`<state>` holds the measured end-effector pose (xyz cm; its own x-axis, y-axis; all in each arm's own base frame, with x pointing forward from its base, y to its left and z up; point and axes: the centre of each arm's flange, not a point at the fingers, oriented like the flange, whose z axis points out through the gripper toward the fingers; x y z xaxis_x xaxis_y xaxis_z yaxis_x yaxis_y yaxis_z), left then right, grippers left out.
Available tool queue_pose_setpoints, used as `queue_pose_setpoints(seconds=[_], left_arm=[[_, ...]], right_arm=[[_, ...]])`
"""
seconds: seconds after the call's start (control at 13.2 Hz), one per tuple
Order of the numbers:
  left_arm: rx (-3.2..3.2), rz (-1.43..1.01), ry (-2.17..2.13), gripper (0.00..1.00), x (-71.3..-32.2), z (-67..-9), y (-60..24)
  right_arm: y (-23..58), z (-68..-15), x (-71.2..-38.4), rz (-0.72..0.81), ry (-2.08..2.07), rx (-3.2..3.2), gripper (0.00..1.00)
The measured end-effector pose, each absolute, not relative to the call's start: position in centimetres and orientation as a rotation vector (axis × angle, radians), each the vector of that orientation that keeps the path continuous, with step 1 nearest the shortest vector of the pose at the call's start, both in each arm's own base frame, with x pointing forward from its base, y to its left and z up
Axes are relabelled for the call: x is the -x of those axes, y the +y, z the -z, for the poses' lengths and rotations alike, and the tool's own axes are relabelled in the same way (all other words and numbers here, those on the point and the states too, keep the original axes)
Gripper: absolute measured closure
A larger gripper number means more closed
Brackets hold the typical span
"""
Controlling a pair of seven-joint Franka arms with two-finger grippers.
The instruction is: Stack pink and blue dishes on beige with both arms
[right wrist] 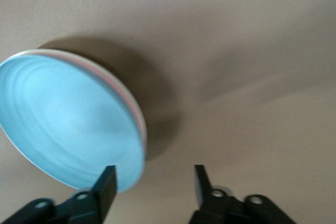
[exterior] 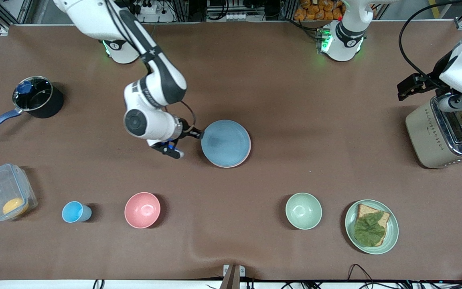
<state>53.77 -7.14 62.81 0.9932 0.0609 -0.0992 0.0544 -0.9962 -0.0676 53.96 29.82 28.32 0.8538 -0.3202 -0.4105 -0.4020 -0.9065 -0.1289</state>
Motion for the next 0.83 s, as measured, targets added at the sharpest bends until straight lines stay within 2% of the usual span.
queue_pose_setpoints(seconds=[0.15, 0.23, 0.53, 0.83], left_arm=[[3.09, -0.179, -0.095, 0.0, -53.5, -62.9, -7.1], [3.094, -0.179, -0.1, 0.0, -53.4, -63.1, -7.0], [3.098, -0.178, -0.114, 0.0, -53.1, -63.4, -6.7], [3.097, -0.185, -0.113, 0.0, -52.9, -63.5, -7.3]], right_arm=[[23.0, -31.7, -56.3, -0.559, 0.447, 2.878, 0.03], [19.4, -33.7, -57.2, -0.519, 0.38, 2.929, 0.0], [7.4, -41.4, -58.3, -0.385, 0.121, 2.96, 0.0], [1.0, -52.7, -56.7, -0.247, 0.029, 3.038, 0.0]])
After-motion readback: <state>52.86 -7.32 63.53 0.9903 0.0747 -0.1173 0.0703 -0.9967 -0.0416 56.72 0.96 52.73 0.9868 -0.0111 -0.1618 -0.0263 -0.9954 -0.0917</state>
